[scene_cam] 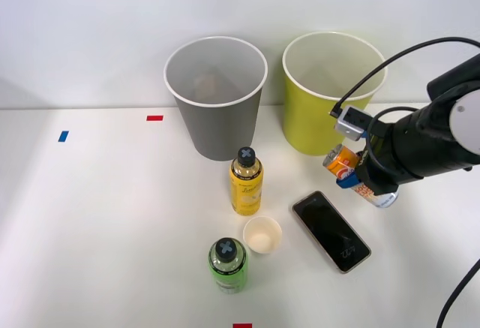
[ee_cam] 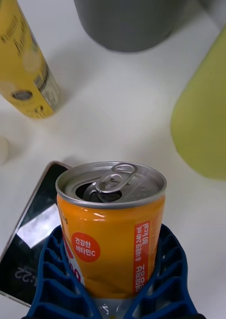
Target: Put cans in the gray bin, plastic bottles in the light green bin
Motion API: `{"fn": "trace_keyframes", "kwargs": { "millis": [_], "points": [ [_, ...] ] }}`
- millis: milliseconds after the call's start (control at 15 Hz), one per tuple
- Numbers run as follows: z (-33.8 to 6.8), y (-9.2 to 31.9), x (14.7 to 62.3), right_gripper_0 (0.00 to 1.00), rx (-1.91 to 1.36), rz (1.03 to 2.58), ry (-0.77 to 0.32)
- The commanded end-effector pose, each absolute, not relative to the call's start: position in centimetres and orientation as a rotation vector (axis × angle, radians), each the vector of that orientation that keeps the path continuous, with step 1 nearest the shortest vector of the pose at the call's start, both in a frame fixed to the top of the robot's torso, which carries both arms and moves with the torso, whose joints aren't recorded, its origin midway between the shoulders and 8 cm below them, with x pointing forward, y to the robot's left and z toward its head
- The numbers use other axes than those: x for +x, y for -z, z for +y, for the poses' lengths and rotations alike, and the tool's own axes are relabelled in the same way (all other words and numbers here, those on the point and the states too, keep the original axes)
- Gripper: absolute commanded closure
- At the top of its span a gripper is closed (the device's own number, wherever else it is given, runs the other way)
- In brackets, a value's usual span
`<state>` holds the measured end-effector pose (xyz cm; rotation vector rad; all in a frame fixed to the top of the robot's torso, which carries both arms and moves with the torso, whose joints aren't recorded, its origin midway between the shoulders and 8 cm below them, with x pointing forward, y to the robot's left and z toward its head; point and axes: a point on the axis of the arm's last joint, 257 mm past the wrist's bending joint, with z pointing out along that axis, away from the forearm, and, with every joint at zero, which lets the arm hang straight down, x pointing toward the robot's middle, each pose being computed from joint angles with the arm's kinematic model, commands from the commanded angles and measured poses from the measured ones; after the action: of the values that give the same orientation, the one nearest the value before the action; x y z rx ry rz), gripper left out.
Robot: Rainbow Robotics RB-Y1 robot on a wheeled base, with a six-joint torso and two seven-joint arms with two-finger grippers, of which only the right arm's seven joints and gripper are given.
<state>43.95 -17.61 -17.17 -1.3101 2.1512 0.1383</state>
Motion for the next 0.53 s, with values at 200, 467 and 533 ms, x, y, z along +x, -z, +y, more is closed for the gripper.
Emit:
{"fn": "trace_keyframes", "kwargs": {
  "millis": [200, 467, 533],
  "points": [
    [-13.0, 8.5, 45.7, 1.0, -1.155, 1.788, -0.364],
    [-8.5, 3.5, 46.4, 1.0, -0.939, 1.551, -0.565],
    [-7.7, 2.5, 46.5, 1.0, -0.893, 1.5, -0.596]
  ]
}}
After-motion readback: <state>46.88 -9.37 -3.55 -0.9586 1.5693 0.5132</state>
